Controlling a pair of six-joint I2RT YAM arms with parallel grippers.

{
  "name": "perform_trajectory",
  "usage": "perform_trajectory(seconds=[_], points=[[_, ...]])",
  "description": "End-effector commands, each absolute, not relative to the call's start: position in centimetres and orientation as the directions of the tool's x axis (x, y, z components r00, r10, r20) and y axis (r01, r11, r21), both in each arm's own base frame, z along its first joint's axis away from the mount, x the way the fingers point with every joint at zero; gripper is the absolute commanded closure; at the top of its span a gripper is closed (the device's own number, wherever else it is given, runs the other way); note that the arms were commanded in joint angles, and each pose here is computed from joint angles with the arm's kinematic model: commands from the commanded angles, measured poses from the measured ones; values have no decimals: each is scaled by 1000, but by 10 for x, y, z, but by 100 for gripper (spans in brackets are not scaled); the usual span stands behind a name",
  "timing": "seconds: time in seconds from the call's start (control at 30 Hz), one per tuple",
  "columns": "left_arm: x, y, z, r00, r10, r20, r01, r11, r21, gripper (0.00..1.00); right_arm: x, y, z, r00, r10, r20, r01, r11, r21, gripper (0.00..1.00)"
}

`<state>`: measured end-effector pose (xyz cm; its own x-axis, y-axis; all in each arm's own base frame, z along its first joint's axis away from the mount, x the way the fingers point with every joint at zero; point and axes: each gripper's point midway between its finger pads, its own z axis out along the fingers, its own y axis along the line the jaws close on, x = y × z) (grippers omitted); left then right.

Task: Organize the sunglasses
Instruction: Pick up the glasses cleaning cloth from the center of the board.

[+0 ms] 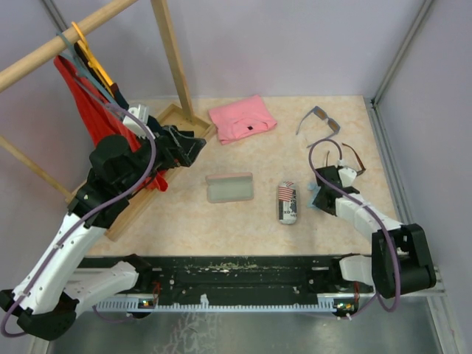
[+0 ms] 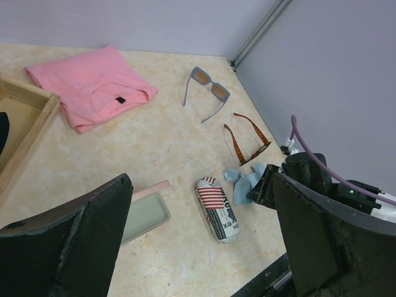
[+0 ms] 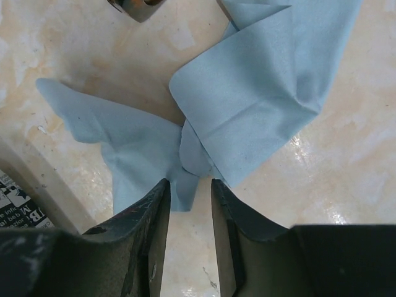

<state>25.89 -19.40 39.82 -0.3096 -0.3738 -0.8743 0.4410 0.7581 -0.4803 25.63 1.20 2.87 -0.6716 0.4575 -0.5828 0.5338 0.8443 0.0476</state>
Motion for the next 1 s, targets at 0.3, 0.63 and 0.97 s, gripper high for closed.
perform_trajectory(seconds=[0.3,0.63,0.97], points=[[258,-191,415,-257,-406,-877,462,745,-481,0,264,12,47,-609,483,-630,540,833,117,100],[258,-193,418,-255,-401,-880,476,740,-476,0,268,7,117,-472,475,-743,491,841,226,100],[251,-187,431,-215,-424,-880,493,731,-472,0,278,64,194,-483,373,-792,101,922,373,100]])
